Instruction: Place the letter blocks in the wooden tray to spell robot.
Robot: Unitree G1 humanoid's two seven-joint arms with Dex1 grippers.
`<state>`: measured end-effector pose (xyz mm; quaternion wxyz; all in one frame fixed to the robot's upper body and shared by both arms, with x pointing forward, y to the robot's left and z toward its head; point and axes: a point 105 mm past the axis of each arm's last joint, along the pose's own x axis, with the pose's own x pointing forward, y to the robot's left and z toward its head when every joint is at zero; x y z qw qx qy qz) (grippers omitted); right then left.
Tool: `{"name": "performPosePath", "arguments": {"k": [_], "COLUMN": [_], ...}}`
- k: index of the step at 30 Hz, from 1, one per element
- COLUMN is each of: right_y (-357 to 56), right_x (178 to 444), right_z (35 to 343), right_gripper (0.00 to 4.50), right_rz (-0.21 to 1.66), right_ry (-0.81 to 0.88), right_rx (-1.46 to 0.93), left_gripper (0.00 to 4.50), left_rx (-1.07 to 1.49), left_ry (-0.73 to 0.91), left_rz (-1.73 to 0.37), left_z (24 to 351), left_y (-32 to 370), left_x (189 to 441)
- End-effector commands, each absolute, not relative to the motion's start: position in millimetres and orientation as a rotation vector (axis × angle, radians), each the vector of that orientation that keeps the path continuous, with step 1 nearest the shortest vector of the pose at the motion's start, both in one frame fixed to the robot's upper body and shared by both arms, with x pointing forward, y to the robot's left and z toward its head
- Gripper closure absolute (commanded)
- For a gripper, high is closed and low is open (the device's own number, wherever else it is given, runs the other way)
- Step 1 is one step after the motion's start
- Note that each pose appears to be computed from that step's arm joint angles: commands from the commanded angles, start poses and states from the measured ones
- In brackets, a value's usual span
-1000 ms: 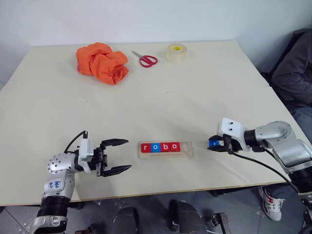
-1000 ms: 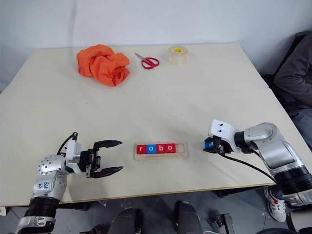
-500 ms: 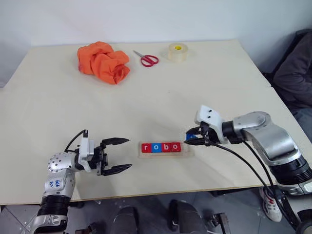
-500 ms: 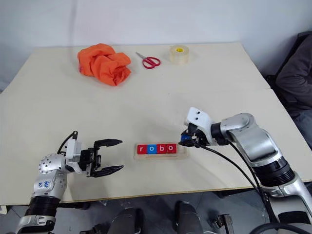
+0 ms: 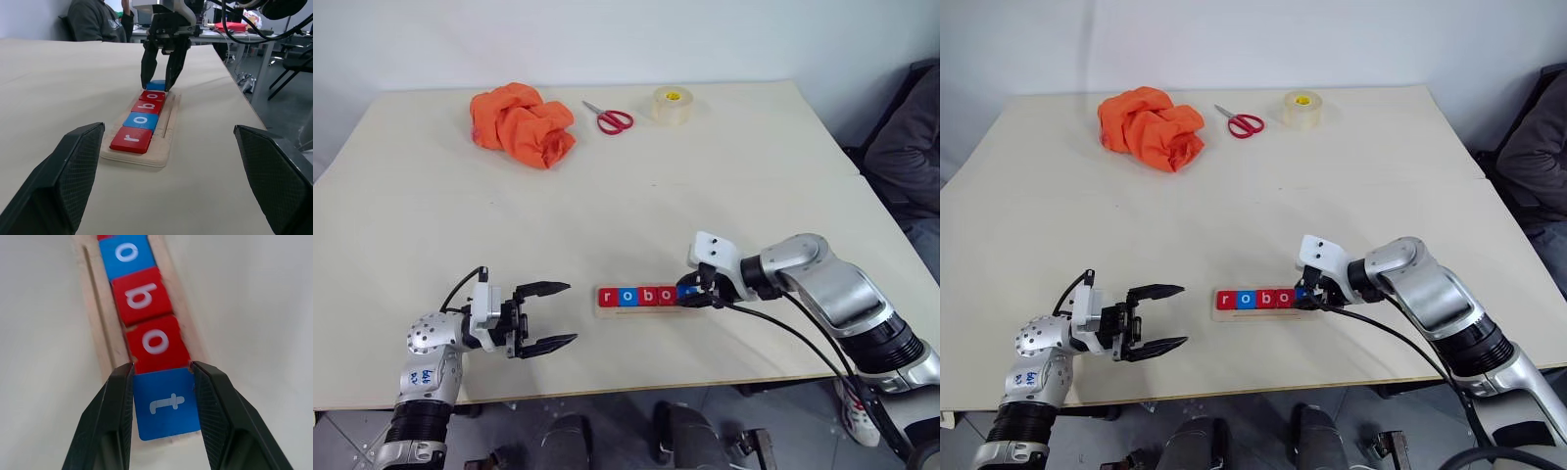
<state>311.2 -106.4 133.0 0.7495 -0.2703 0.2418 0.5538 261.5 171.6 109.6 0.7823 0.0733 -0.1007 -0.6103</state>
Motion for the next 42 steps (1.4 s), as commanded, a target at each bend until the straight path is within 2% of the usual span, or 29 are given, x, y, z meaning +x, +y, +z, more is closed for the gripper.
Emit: {"name": "performPosePath", "arguments": {"k": [1, 5, 6, 10, 13, 17, 19, 22, 26, 33, 42], "right_y": [-103, -106, -106, -102, -98, -96, -102, -109, -121, -125, -118], "right_x": [313, 316, 316, 311, 307, 301, 308, 312, 329, 338, 329], "right_z": [142, 141, 141, 149, 155, 162, 163, 164, 165, 156, 142], "right_gripper": [3.10, 3.10, 2.37, 1.14, 0.05, 0.05, 0.05, 0.67, 2.10, 4.46, 4.46], "right_rz": [1.221, 1.214, 1.214, 1.246, 1.264, 1.279, 1.233, 1.220, 1.156, 1.153, 1.213], "right_ry": [0.490, 0.495, 0.494, 0.478, 0.463, 0.447, 0.430, 0.416, 0.393, 0.403, 0.436], "right_rx": [-0.617, -0.641, -0.646, -0.640, -0.625, -0.608, -0.603, -0.593, -0.596, -0.595, -0.587], "left_gripper": [0.00, 0.00, 0.00, 0.00, 0.00, 0.00, 0.00, 0.00, 0.00, 0.00, 0.00], "left_rx": [0.174, 0.173, 0.173, 0.172, 0.171, 0.169, 0.168, 0.167, 0.166, 0.165, 0.166], "left_ry": [-0.251, -0.251, -0.251, -0.253, -0.254, -0.256, -0.257, -0.259, -0.264, -0.263, -0.258], "left_rz": [-1.306, -1.299, -1.298, -1.294, -1.294, -1.295, -1.297, -1.299, -1.302, -1.298, -1.287], "left_z": [116, 116, 116, 116, 116, 116, 116, 116, 117, 117, 116], "left_y": [174, 174, 174, 174, 173, 172, 172, 171, 169, 170, 172], "left_x": [258, 258, 258, 259, 259, 262, 263, 265, 267, 267, 265]}}
